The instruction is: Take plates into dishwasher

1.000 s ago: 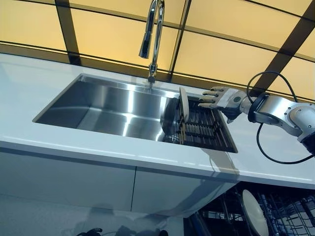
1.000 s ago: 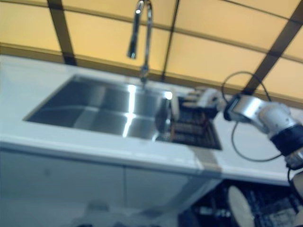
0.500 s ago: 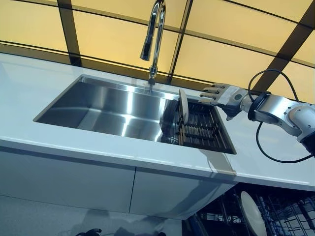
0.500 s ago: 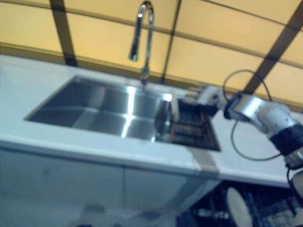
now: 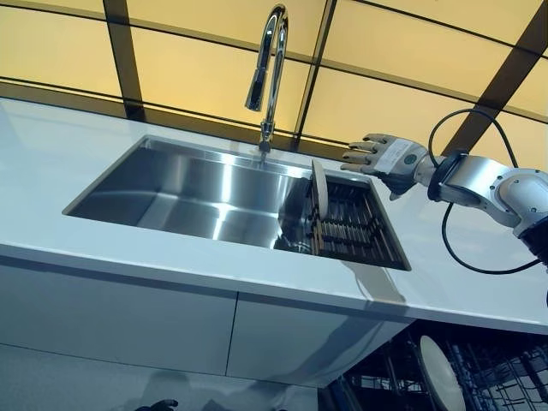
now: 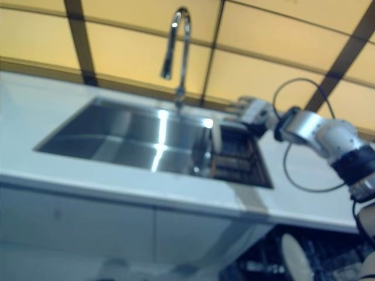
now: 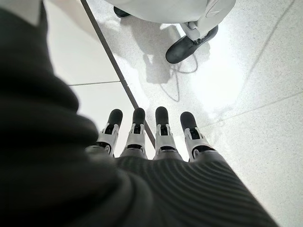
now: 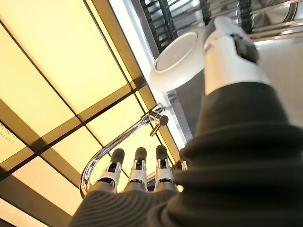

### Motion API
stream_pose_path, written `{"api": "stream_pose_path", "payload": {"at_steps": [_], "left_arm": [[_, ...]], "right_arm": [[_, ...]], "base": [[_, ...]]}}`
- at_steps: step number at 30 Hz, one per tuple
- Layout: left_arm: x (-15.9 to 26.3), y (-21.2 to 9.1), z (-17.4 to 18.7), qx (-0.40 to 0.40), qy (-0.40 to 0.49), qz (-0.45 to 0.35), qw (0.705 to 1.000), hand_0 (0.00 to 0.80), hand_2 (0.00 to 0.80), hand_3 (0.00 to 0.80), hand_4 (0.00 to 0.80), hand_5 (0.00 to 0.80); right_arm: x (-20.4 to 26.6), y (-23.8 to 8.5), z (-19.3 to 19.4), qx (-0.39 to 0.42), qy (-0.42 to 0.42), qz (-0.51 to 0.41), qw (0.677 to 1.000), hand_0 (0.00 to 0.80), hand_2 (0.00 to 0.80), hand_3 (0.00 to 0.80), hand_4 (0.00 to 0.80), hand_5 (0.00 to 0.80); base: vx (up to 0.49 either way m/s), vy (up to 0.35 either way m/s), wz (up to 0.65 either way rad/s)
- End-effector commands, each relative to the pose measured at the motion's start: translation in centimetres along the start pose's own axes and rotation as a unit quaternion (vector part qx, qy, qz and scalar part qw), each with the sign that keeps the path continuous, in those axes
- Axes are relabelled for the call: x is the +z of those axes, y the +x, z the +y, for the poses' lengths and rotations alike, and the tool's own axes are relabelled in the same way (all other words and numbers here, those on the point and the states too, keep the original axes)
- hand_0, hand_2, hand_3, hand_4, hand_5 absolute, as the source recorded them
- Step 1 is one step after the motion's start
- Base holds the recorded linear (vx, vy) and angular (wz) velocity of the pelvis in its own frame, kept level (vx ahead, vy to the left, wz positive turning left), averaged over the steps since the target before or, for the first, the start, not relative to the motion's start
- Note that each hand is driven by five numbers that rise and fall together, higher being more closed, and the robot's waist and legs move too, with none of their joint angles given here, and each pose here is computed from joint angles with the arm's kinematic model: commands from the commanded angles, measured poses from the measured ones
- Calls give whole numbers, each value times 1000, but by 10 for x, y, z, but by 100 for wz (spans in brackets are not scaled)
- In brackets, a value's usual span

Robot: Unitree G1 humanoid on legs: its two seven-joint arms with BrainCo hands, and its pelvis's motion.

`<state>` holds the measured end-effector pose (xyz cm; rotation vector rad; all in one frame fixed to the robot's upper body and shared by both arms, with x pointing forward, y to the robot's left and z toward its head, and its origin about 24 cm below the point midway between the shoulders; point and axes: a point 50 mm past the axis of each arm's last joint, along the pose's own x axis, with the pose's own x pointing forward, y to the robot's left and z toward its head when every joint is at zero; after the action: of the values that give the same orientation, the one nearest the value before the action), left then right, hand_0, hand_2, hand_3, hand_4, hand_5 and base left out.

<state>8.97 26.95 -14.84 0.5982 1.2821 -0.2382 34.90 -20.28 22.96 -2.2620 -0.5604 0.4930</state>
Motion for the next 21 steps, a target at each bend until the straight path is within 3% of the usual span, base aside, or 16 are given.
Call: {"api": "stream_pose_path", "payload": {"at_steps": [1,8,16,21], "left_arm": [[6,1,-14,-18,24,-8,1000,0,0,0,0,0],[-4,0,-5,-5,20,17,1000,0,0,0,0,0],[-6,1,-12,-6,-15,11,1000,0,0,0,0,0],[14,2,-21,-8,-49,-44,998,0,0,0,0,0]], "right_arm": [[-40,-6,-33,-36,-34,75,996,0,0,0,0,0],[-37,-3,-39,-43,-38,78,995,0,0,0,0,0],[-41,0,-65,-84,-46,63,993,0,0,0,0,0],[-34,7,-89,-127,-70,38,989,0,0,0,0,0]], "base": [[-56,89,-8],[40,-56,-2],[209,-345,3],[57,-402,-4]]}}
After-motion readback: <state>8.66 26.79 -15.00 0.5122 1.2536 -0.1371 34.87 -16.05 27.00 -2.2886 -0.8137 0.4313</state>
